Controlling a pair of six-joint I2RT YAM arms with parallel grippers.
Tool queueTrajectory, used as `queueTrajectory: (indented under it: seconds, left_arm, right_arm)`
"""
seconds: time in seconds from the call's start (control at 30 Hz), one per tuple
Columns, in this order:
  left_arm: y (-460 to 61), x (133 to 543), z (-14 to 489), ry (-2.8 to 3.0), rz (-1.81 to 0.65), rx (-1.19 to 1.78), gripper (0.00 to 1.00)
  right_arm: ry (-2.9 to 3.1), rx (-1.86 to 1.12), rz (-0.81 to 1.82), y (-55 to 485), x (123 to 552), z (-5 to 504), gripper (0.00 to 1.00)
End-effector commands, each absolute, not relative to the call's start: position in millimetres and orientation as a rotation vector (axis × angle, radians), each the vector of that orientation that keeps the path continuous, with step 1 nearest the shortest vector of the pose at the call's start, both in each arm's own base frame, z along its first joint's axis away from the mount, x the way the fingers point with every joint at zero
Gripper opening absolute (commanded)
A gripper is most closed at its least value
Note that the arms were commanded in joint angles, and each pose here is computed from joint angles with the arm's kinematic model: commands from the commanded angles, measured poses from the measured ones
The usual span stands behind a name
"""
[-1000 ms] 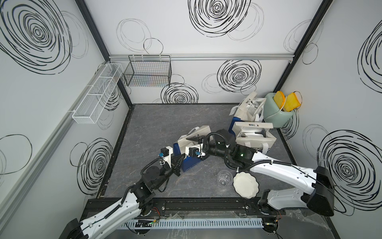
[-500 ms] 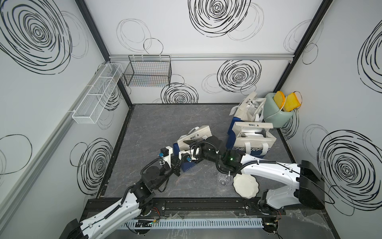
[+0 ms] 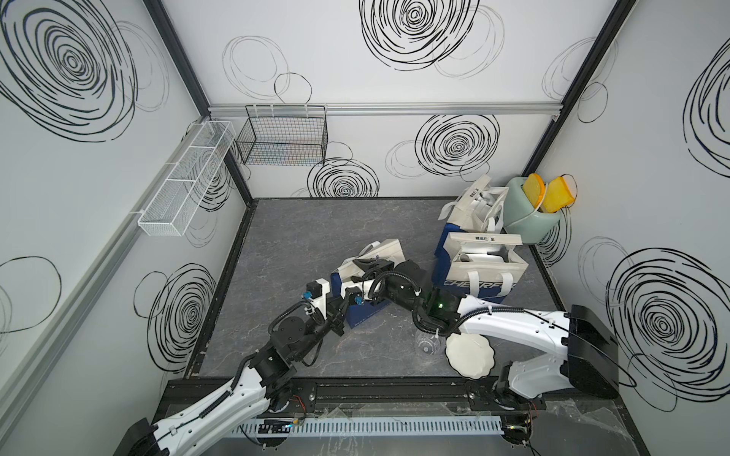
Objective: Open the takeout bag
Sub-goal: Open the takeout bag at the center of the board.
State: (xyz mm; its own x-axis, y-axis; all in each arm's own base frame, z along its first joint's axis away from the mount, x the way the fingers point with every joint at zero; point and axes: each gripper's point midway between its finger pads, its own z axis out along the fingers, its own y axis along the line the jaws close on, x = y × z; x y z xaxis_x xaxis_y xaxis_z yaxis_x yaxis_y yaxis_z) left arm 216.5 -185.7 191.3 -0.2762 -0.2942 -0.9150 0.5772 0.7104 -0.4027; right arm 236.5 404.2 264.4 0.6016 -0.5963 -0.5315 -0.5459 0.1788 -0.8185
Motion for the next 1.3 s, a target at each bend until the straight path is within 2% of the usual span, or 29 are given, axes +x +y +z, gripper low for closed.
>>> queueTrajectory:
  seconds: [0.0, 0.2, 0.5, 0.83, 1.17, 1.27]
  left_arm:
    - [-186, 217, 198, 1.626, -0.871, 0.226, 0.00]
    - [-187, 217, 197, 1.631, -0.872, 0.230, 0.00]
    - [-186, 216, 197, 1.627, -0.869, 0.226, 0.00]
    - [-186, 216, 196, 1.632, -0.870, 0.227, 0.00]
    - [-186, 216, 195, 1.633, -0.867, 0.227, 0.00]
    - [-185, 216, 195, 1.632, -0.867, 0.226, 0.00]
  right_arm:
    - [1.013, -1.392, -0.063, 405, 243, 282, 0.46]
    - [1.045, -1.349, 0.015, 412, 240, 290, 0.45]
    - [1.031, -1.412, 0.001, 419, 231, 266, 0.51]
    - [1.019, -1.365, -0.043, 422, 236, 274, 0.53]
    - [1.004, -1.284, -0.043, 417, 236, 292, 0.41]
    - [1.001, -1.293, -0.031, 416, 234, 290, 0.32]
